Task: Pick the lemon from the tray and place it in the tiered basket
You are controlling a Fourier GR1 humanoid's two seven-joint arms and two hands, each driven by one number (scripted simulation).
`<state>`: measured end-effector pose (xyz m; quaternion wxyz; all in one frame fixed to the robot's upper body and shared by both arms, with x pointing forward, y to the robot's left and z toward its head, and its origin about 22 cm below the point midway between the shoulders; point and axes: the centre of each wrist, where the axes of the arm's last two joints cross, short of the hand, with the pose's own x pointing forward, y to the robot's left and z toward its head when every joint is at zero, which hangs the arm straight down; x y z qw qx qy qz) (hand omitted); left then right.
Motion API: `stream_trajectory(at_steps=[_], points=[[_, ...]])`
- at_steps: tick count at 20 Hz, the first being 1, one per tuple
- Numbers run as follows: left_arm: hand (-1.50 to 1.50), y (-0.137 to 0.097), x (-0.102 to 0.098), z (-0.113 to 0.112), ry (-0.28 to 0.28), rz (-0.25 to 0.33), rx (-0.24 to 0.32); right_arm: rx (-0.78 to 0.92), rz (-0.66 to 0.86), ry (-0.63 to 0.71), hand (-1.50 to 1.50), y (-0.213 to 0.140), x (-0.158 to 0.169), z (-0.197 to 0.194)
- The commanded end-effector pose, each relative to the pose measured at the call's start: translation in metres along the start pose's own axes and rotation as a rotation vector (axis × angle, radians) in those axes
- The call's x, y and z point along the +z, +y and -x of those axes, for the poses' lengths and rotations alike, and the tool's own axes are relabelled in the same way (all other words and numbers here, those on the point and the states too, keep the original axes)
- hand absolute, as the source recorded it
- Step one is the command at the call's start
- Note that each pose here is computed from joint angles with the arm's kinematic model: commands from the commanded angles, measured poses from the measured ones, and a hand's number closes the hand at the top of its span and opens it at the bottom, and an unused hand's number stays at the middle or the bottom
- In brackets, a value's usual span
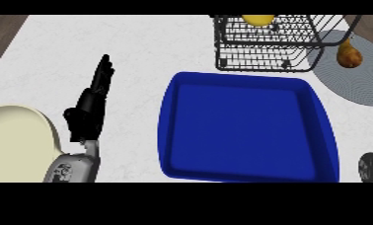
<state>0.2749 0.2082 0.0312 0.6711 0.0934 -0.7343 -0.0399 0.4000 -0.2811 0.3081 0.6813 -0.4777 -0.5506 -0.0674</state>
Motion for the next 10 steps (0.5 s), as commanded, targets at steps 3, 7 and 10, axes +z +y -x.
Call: stream_trajectory(at_steps=[3, 7, 10], points=[[0.00, 0.004, 0.013, 0.006, 0.026, -0.019, 0.001, -0.167, 0.039, 0.068, -1.50, -0.069, -0.002, 0.068], [0.00, 0.005, 0.005, 0.000, 0.015, -0.028, -0.008, -0.153, 0.037, 0.027, -1.50, -0.106, 0.026, 0.116], [0.00, 0.006, 0.002, -0.005, 0.017, -0.030, -0.010, -0.165, 0.028, 0.008, -1.50, -0.146, 0.031, 0.161]])
